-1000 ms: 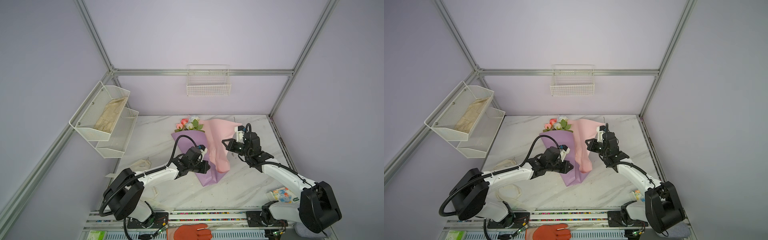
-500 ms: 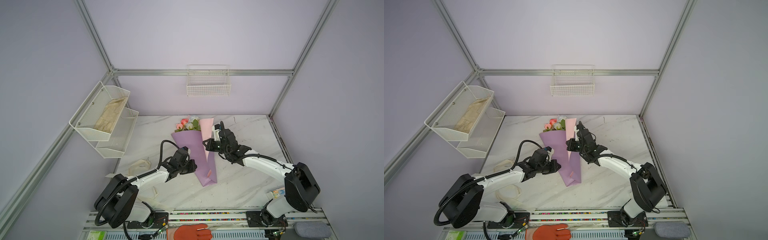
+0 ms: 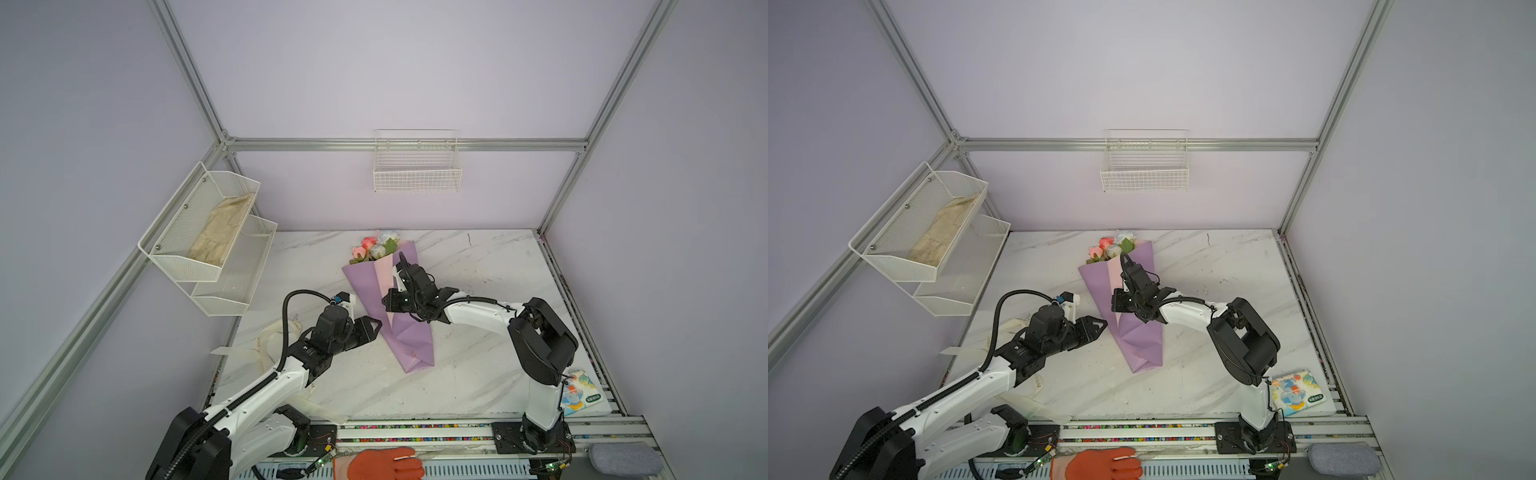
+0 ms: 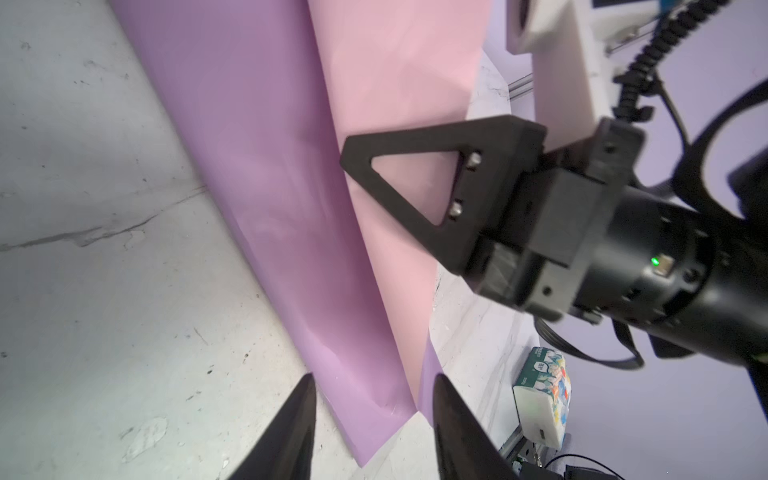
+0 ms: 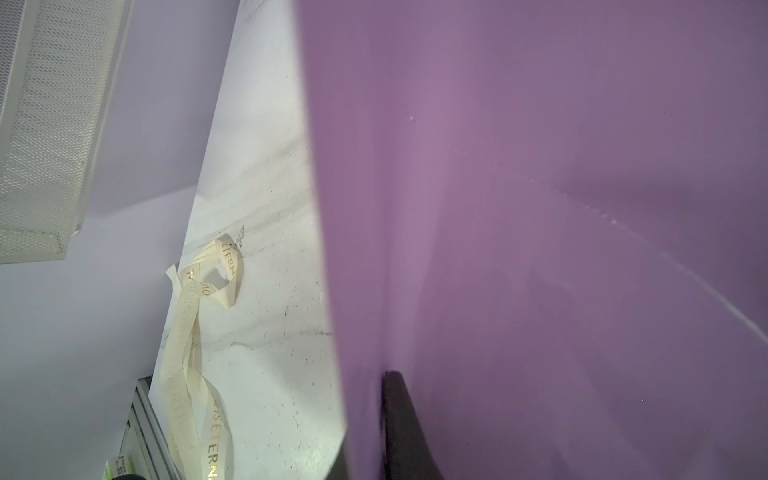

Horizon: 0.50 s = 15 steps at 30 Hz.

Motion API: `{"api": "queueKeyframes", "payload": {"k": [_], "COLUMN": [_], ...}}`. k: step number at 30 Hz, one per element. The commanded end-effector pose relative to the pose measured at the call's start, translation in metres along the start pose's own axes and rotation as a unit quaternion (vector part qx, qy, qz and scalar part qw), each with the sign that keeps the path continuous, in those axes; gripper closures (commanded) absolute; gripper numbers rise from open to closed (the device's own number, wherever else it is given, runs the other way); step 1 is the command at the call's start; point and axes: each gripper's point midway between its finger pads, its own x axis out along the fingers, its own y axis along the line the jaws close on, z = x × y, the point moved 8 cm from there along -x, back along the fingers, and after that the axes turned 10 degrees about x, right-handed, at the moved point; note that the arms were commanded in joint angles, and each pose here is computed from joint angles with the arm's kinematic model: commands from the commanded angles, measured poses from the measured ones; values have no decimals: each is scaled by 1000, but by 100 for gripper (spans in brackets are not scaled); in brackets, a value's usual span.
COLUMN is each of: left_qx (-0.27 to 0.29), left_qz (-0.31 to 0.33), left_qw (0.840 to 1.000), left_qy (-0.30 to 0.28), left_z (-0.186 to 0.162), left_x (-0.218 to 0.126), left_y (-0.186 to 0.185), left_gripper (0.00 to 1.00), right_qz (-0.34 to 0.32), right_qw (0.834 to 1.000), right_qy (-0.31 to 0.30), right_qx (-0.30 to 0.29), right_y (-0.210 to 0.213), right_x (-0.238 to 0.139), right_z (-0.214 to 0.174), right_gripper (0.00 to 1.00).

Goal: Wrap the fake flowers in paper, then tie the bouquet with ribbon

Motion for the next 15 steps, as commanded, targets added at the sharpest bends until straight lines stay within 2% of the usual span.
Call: {"api": "queueKeyframes", "payload": {"k": [1, 6, 11, 15], "left_qx": [7, 32, 40, 38], "left_qz": [-49, -120, -145, -136], "left_qw": [999, 992, 988, 989], "left_qy": [-18, 3, 29, 31], "left_z": [-8, -9, -1, 4], "left_x": [-3, 3, 21, 35], "left_y": [0, -13, -24, -25], "left_gripper": [44, 32, 30, 33], "right_qz": [25, 28, 25, 20], "right_qw": [1000, 1000, 1000, 1000], "right_qy": [15, 13, 17, 17], "right_qx": [0, 3, 3, 4], "right_y": [12, 14, 14, 13], "right_x": [4, 6, 9, 9], "right_z": [1, 3, 3, 3], "right_gripper": [89, 88, 88, 88]}}
